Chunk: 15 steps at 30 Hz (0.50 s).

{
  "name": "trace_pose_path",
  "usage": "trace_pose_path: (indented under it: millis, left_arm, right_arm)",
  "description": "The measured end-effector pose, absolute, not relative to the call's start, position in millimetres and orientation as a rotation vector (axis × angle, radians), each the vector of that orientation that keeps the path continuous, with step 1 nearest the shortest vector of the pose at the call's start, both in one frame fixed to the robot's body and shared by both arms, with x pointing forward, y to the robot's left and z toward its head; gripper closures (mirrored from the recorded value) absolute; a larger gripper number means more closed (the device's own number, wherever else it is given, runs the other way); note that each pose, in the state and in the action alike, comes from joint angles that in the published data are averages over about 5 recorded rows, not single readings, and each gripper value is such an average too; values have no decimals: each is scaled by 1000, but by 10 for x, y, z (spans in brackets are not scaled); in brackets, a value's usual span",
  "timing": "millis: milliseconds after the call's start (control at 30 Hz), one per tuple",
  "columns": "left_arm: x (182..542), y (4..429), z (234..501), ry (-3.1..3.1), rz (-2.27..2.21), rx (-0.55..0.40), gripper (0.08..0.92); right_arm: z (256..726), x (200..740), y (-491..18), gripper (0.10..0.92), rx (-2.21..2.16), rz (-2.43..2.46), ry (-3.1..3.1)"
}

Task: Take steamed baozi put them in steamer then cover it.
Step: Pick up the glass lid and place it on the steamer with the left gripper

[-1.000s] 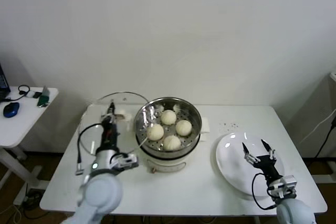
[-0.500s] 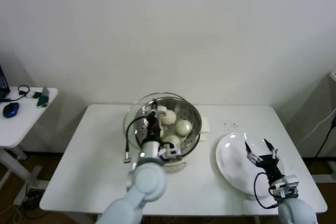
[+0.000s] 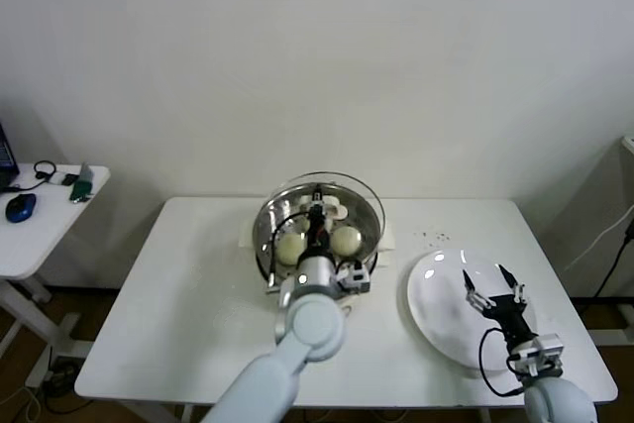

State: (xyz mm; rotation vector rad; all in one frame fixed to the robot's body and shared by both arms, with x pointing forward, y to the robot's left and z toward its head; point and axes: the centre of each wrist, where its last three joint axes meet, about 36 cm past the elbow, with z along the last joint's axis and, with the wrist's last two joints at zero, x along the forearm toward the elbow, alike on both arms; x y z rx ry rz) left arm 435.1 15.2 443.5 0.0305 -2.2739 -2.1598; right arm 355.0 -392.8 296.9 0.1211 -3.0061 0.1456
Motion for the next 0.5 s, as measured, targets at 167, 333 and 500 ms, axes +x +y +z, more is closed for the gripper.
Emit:
trace_pose_path:
  millis: [167, 333, 500]
  left_arm:
    - [4380, 136, 4348, -2239, -2174, 13, 848]
    - [4417, 131, 4302, -2218, -2186, 7, 848]
    - [4450, 144, 4276, -2204, -2190, 9, 848]
  right_arm:
    - [2953, 3548, -3922, 200, 123, 145, -3005]
    - [2946, 3556, -3905, 200, 129, 146, -3006]
    - [2939, 3562, -3898, 200, 133, 147, -3006]
